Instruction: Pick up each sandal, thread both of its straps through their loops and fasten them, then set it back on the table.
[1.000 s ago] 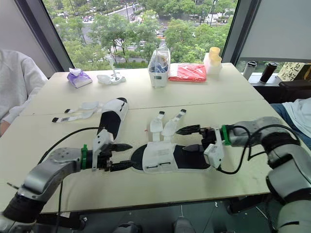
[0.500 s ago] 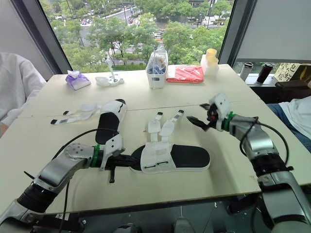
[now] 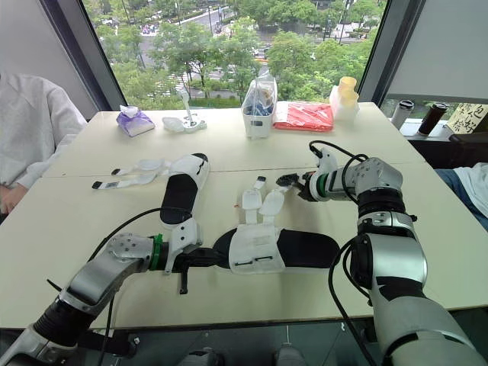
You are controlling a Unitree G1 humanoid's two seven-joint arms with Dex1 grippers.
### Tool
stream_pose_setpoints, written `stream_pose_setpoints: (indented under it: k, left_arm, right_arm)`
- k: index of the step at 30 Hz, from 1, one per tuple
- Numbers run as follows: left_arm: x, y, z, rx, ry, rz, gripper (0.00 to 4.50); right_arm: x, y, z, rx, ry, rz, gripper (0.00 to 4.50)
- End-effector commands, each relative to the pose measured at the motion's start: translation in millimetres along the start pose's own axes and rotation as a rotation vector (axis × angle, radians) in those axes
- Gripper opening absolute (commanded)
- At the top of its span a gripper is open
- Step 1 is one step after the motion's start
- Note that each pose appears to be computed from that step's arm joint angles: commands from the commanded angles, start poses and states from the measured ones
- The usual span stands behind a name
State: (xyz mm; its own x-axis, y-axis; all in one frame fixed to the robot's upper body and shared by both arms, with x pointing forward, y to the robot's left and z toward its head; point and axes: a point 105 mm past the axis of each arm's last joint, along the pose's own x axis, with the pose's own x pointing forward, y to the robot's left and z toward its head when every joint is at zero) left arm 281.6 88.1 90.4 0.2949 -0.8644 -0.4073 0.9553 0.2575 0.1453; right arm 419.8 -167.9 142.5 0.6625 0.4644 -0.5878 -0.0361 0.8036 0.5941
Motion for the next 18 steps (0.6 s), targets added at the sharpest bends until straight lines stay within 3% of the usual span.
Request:
stream_pose_setpoints:
  k: [1,9,12,18]
  left_arm:
    - [3,-3,-8,-0.016,0.015,0.010,0.08]
    - [6,-1,-10,-0.014,0.003,0.030,0.08]
    - [5,1,-10,-0.010,-0.001,0.039,0.00]
    - [3,0,-10,-0.024,-0.013,0.054,0.00]
  right_arm:
    - [-1,21,15,0.007,-0.050,0.057,4.49]
    - [28,37,22,0.057,-0.183,0.080,4.49]
    - [34,30,24,0.043,-0.226,0.031,3.17]
    - [36,29,28,0.011,-0.272,0.042,0.05]
